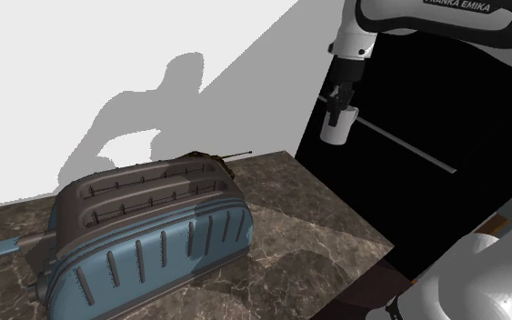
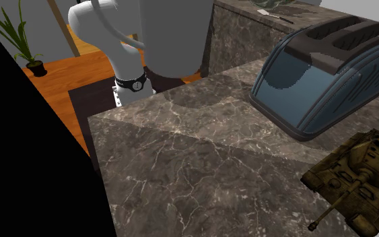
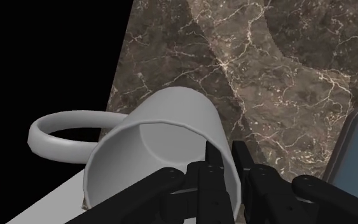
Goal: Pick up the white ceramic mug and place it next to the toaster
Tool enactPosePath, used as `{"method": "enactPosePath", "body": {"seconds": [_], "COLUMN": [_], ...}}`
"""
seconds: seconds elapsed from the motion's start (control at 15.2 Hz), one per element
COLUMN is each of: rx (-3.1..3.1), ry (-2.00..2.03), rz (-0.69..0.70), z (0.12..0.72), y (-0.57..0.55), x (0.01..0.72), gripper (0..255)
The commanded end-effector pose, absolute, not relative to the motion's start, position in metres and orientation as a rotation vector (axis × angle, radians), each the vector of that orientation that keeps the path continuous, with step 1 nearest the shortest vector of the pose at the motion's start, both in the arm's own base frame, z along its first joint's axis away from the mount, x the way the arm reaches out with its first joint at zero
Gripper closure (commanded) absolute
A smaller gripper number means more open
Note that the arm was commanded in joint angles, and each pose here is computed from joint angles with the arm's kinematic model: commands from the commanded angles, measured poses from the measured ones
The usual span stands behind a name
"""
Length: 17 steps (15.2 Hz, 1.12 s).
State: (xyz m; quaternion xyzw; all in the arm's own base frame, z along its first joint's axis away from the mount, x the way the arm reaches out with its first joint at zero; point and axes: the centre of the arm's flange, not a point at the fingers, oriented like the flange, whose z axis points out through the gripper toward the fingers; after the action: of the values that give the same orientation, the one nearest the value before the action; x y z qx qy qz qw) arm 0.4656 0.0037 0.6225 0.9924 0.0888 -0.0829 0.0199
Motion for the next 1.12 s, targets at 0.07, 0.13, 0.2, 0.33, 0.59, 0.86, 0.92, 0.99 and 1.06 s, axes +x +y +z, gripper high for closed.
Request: {"method": "enactPosePath", "body": {"seconds": [0.07,0.13,0.2,0.33,0.59,0.86,0.92,0.99,1.06], "rx": [3.079,3.079,3.079,3.079,3.079,3.079,3.079,3.079,3.079], "ry": [0.276,0.276,0.276,0.276,0.276,0.276,0.276,0.276,0.276], "rz": [-0.258,-0.258,-0.258,-0.258,-0.258,-0.258,-0.258,-0.258,-0.258], "z": [0.637,0.643,0.648,0.659,0.659,0.659,0.659,0.659,0.659], "y": [0.004,0.004,0.004,0.004,0.040,0.088,0.101,0.113,0.125], "x": [0.466,0.466,0.466,0.466,0.450,0.429,0.424,0.418,0.413], "gripper": [255,255,255,255,255,255,255,255,255]}}
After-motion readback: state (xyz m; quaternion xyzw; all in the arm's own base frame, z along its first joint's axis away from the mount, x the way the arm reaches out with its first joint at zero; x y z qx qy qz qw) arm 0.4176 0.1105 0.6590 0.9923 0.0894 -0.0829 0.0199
